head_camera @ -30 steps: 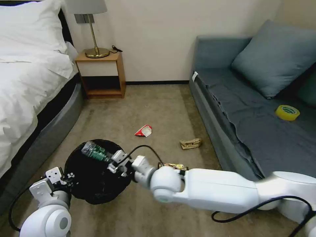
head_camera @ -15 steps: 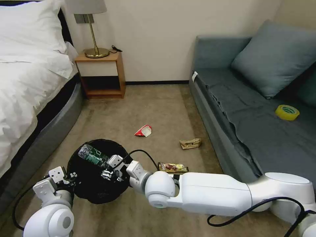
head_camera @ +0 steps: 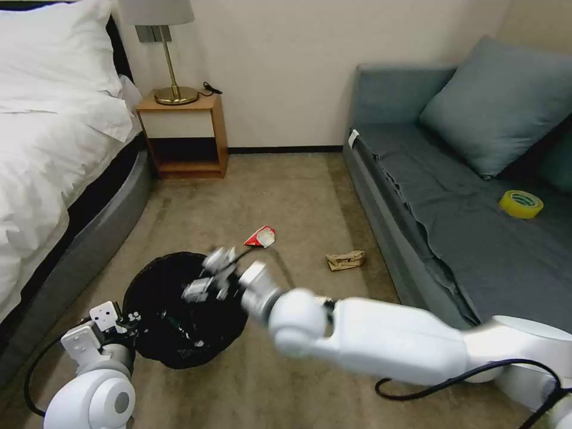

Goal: Pick up the trash bin, then pick up the garbage on the floor and place it into the trash bin.

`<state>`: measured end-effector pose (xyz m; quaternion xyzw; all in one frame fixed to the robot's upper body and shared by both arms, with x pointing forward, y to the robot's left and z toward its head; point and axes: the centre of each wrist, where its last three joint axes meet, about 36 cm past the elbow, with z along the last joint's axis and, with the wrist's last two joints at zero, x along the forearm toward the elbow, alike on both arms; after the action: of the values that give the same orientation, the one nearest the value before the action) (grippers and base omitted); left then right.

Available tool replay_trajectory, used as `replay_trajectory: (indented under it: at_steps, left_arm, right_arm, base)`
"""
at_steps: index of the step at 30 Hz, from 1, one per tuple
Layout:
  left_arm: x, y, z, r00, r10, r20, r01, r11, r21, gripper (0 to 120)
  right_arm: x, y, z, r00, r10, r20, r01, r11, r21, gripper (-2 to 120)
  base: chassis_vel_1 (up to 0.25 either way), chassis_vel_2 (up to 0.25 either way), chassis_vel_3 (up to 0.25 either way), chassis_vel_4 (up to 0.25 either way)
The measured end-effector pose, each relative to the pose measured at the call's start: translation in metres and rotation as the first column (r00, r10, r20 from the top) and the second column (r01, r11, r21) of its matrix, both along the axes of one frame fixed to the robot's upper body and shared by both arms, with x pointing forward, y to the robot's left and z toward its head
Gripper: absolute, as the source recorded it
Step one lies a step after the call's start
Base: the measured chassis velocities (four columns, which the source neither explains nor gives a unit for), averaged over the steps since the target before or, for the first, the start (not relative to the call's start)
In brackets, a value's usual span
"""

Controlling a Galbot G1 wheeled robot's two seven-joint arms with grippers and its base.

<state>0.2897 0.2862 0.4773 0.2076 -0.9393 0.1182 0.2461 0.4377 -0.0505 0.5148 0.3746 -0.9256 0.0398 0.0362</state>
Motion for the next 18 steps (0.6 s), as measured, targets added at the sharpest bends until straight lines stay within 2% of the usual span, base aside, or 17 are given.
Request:
replay_trajectory:
  at_steps: [3, 4, 6, 7, 8, 11, 12, 17, 18]
  left_arm:
    - [0.000, 0.001, 0.000, 1.000, -0.001, -0.001, 0.001, 1.000, 0.002, 3]
    - [0.000, 0.001, 0.000, 1.000, -0.001, -0.001, 0.001, 1.000, 0.002, 3]
    - [-0.001, 0.002, 0.000, 1.000, -0.002, -0.001, 0.002, 1.000, 0.005, 3]
    - [-0.001, 0.002, 0.000, 1.000, -0.001, 0.000, 0.001, 1.000, 0.005, 3]
    - [-0.001, 0.002, 0.000, 1.000, -0.001, 0.000, 0.001, 1.000, 0.005, 3]
    - [0.000, 0.003, -0.001, 1.000, 0.001, 0.001, -0.001, 1.000, 0.004, 3]
    - [0.000, 0.003, -0.001, 1.000, 0.001, 0.001, -0.001, 1.000, 0.004, 3]
    - [0.001, 0.004, -0.002, 1.000, 0.001, 0.003, -0.002, 1.000, 0.005, 3]
    - [0.001, 0.004, -0.002, 1.000, 0.001, 0.003, -0.002, 1.000, 0.005, 3]
  right_arm:
    - [0.004, -0.040, 0.016, 0.991, -0.124, 0.057, 0.119, 0.989, 0.084, 100]
    - [0.004, -0.040, 0.016, 0.991, -0.124, 0.057, 0.119, 0.989, 0.084, 100]
    - [0.000, -0.069, 0.030, 0.968, -0.217, 0.122, 0.200, 0.970, 0.137, 100]
    - [-0.006, -0.091, 0.040, 0.941, -0.289, 0.177, 0.260, 0.951, 0.168, 100]
    - [-0.006, -0.091, 0.040, 0.941, -0.289, 0.177, 0.260, 0.951, 0.168, 100]
    - [-0.040, -0.133, 0.043, 0.850, -0.462, 0.256, 0.422, 0.885, 0.197, 100]
    - [-0.040, -0.133, 0.043, 0.850, -0.462, 0.256, 0.422, 0.885, 0.197, 100]
    - [-0.102, -0.160, 0.019, 0.725, -0.657, 0.209, 0.630, 0.754, 0.183, 100]
    - [-0.102, -0.160, 0.019, 0.725, -0.657, 0.209, 0.630, 0.754, 0.183, 100]
  base:
    - [0.000, 0.000, 0.000, 0.000]
    - [0.000, 0.000, 0.000, 0.000]
    - [0.000, 0.000, 0.000, 0.000]
    - [0.000, 0.000, 0.000, 0.000]
    - [0.000, 0.000, 0.000, 0.000]
    - [0.000, 0.000, 0.000, 0.000]
    - [0.000, 0.000, 0.000, 0.000]
    - [0.000, 0.000, 0.000, 0.000]
    - [0.000, 0.000, 0.000, 0.000]
